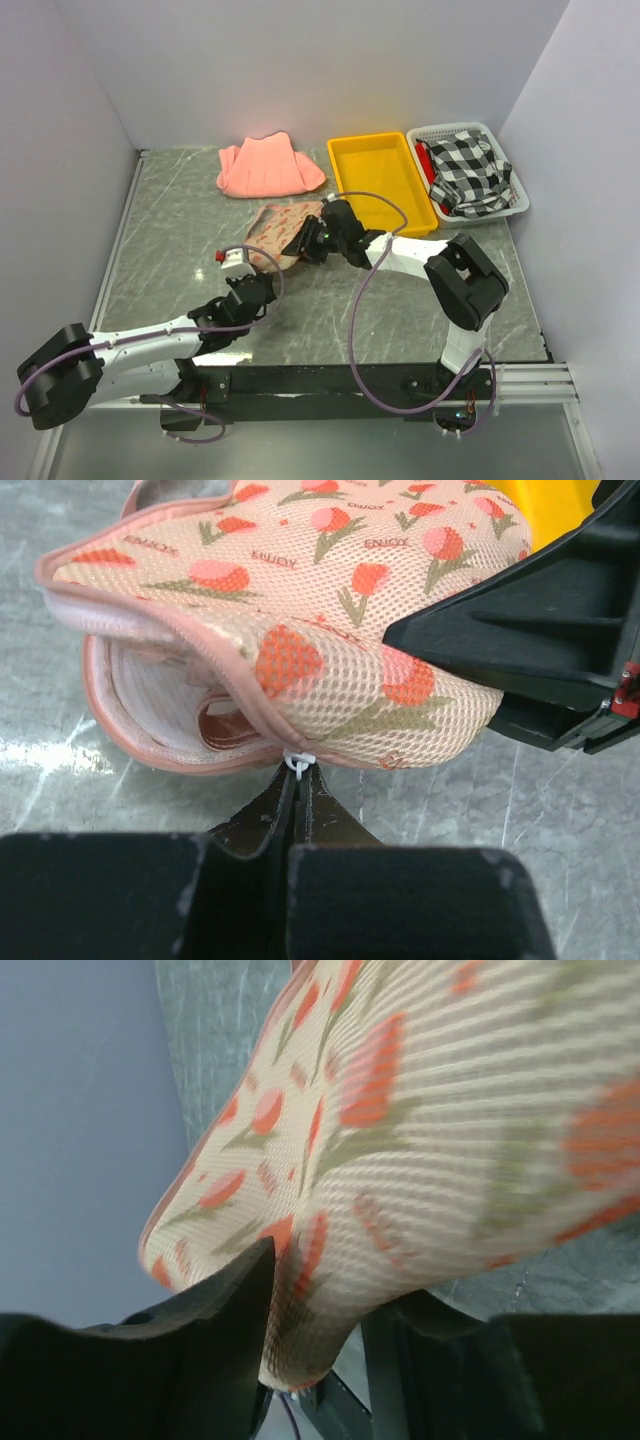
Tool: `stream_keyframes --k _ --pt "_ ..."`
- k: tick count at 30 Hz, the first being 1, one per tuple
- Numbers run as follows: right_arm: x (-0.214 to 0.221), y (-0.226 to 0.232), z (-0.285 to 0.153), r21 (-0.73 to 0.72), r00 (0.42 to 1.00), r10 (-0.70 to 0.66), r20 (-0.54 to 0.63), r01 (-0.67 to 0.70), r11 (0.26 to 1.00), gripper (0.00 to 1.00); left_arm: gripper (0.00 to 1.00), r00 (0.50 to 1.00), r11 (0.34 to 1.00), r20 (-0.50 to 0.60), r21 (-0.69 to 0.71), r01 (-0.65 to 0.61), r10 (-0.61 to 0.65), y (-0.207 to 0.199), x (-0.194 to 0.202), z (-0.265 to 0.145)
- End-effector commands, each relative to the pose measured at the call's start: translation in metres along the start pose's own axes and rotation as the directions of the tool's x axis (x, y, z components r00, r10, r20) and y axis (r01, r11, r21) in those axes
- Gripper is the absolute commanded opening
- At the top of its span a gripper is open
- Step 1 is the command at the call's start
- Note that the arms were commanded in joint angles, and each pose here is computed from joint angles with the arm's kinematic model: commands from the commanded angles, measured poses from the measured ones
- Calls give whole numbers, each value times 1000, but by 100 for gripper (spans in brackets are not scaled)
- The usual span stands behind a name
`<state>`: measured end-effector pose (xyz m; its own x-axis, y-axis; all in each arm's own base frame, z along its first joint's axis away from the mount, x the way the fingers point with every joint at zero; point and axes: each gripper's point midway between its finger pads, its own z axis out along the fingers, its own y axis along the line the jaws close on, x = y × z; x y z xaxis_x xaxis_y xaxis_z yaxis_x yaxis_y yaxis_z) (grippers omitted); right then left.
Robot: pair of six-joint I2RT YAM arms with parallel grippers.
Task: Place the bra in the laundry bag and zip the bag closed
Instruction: Zip the zipper on the laundry bag.
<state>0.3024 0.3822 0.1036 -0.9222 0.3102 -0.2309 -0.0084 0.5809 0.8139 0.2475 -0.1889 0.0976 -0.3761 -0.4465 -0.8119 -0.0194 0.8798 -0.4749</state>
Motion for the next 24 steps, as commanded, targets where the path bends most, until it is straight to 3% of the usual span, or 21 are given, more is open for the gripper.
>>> stream_keyframes --k 1,2,3,9,24 --pt "8 21 -2 -92 999 9 -53 -14 996 48 1 997 997 9 31 75 -76 -13 0 2" --pt "9 21 -2 -92 998 17 -58 -22 995 50 1 997 996 8 37 79 -79 -16 0 2" --pt "12 19 -1 -92 997 29 -69 -35 995 65 1 997 996 6 43 78 -78 -19 0 2" --pt "26 16 -10 -114 987 114 -116 -127 985 67 1 998 995 -19 73 66 -65 -36 7 6" --pt "35 2 -24 -87 975 218 -52 -222 971 67 1 996 985 -88 167 36 -22 -74 32 10"
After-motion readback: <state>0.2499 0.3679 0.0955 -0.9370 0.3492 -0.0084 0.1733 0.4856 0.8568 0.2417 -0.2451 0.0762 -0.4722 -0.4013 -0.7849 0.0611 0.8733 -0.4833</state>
